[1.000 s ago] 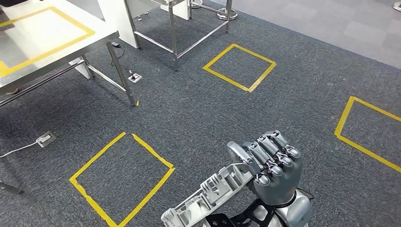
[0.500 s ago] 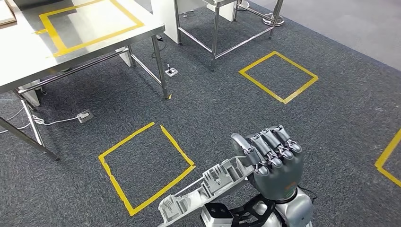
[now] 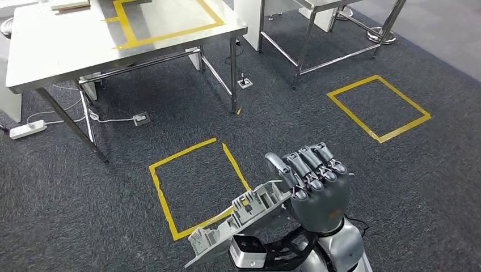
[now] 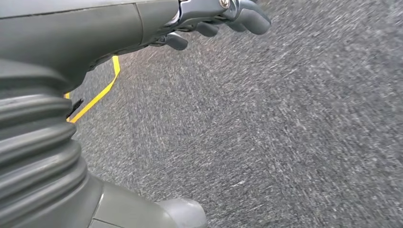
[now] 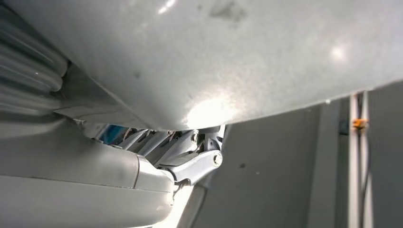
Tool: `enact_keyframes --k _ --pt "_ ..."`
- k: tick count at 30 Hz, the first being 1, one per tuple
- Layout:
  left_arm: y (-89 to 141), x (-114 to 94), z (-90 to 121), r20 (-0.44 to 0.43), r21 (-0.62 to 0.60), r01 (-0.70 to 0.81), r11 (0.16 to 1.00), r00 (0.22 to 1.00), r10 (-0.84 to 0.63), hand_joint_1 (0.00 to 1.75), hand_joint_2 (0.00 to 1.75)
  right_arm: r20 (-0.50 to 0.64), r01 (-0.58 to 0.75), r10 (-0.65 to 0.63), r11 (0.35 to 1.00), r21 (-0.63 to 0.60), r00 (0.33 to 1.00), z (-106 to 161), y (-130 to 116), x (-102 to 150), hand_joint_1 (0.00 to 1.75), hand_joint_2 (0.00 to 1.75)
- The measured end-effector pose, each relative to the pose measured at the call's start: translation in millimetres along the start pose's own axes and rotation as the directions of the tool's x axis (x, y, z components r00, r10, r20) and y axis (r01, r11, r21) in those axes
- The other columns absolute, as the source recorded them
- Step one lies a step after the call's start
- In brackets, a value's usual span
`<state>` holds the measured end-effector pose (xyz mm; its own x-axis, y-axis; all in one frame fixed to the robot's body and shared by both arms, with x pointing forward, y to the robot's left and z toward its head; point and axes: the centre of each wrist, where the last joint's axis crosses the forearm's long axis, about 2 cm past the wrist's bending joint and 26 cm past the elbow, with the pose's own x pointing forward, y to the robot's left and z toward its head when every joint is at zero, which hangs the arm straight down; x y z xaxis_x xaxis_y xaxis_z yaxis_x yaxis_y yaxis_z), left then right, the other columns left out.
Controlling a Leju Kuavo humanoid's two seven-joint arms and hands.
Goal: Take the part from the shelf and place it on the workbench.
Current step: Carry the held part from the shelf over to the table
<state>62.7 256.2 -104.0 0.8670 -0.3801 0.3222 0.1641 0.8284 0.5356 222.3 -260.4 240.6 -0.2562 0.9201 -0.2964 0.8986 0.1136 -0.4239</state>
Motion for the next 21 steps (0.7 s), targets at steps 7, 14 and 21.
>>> enact_keyframes --k 7,14,21 --pt "1.8 4.2 -2.6 0.018 -0.029 -0.024 0.999 1.000 0.025 0.00 1.75 0.050 0.046 -0.047 0.999 0.014 0.998 4.9 1.3 6.6 1.75 1.75" --pt "3.0 7.8 -4.3 0.020 -0.040 -0.034 0.999 0.999 0.035 0.00 1.75 0.065 0.061 -0.062 0.998 0.015 0.996 5.4 1.6 8.3 1.75 1.75" --pt "3.2 8.8 -4.6 0.007 -0.039 -0.046 0.998 0.999 0.047 0.00 1.75 0.078 0.072 -0.073 0.997 0.015 0.994 6.1 1.8 9.4 1.75 1.75"
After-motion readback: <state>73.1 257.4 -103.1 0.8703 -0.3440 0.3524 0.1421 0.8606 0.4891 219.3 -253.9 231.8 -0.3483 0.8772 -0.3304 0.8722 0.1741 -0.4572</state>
